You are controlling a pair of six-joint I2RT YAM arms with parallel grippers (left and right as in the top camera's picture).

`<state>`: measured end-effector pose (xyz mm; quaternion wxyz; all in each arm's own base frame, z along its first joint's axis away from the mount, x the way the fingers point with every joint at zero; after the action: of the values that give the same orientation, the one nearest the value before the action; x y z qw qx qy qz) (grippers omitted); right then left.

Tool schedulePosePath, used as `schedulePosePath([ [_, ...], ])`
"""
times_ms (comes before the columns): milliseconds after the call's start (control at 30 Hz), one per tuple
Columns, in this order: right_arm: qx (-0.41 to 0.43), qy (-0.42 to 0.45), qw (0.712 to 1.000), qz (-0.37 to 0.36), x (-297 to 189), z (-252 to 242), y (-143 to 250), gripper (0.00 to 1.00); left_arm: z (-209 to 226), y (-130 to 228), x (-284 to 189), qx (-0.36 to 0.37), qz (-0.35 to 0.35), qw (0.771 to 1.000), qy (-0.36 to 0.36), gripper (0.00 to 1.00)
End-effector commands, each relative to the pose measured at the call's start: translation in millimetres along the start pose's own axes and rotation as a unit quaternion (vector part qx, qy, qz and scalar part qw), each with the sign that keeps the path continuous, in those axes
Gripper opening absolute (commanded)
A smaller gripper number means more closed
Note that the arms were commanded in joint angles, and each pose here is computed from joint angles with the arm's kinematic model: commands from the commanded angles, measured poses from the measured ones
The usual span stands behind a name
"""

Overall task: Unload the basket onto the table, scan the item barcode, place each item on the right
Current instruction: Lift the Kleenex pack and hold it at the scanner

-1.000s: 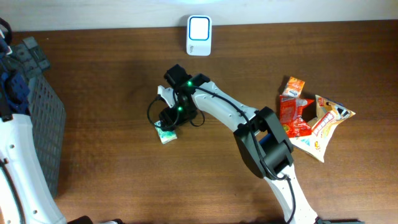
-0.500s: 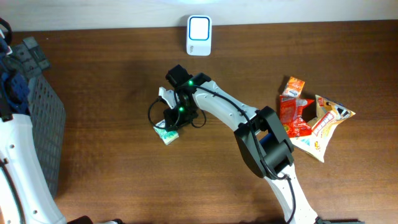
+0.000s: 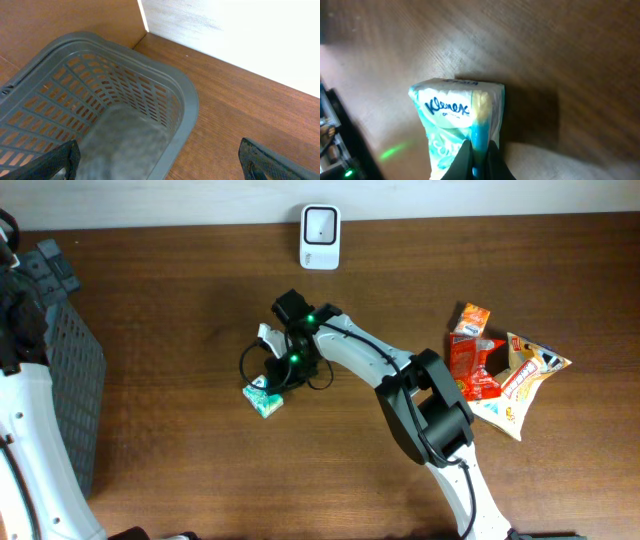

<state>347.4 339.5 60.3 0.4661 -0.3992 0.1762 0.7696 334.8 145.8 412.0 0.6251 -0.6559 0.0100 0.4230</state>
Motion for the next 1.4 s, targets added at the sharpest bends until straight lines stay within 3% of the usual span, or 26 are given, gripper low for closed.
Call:
schedulePosePath([
  [0, -0.01, -0.084, 0.996, -0.025, -39.0, 10.2, -7.9, 0.04, 1.3, -0.7, -0.3, 0.003, -0.001, 1.0, -0.003, 0.99],
  [267, -0.074, -0.24, 0.957, -0.148, -189.4, 45.1, -6.4, 0.04, 1.3, -0.6, -0.3, 0.004, -0.001, 1.0, -0.003, 0.99],
  [433, -0.088, -0.308, 0.923, -0.215, -262.7, 35.8, 4.9, 0.04, 1.3, -0.7, -0.3, 0.003, -0.001, 1.0, -0.003, 0.99],
  [733, -0.051, -0.313, 0.904, -0.288, -320.4, -21.2, 18.6, 0.04, 1.3, -0.7, -0.3, 0.003, -0.001, 1.0, -0.003, 0.99],
  [967, -0.062, -0.301, 0.901, -0.305, -328.2, -29.1, 18.0, 0.04, 1.3, -0.7, -0.3, 0.003, -0.001, 1.0, -0.003, 0.99],
  [1033, -0.057, -0.273, 0.91, -0.308, -324.7, -34.1, 15.1, 0.04, 1.3, -0.7, -0.3, 0.003, -0.001, 1.0, -0.003, 0.99],
  [1200, 0.012, -0.092, 0.95, -0.298, -297.5, -57.9, -0.3, 0.04, 1.3, -0.7, -0.3, 0.003, -0.001, 1.0, -0.003, 0.99],
  [1300, 0.004, 0.003, 0.952, -0.305, -300.4, -45.8, -15.7, 0.04, 1.3, -0.7, -0.3, 0.003, -0.001, 1.0, -0.003, 0.99],
  [1367, -0.009, 0.1, 0.938, -0.331, -321.2, -28.7, -29.0, 0.04, 1.3, -0.7, -0.3, 0.003, -0.001, 1.0, -0.003, 0.99],
])
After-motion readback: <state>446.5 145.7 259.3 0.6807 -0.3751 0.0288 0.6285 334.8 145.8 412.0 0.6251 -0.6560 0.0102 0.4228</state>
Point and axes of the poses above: each gripper's point midway between its finger pads, its own x axis out along the fingers, its own z axis along the line the jaws close on, y = z × x, the point moved 6 cm from there along -x, back along the fingers, and after that the axes turned 2 degrees about x, right-handed, at the moved point
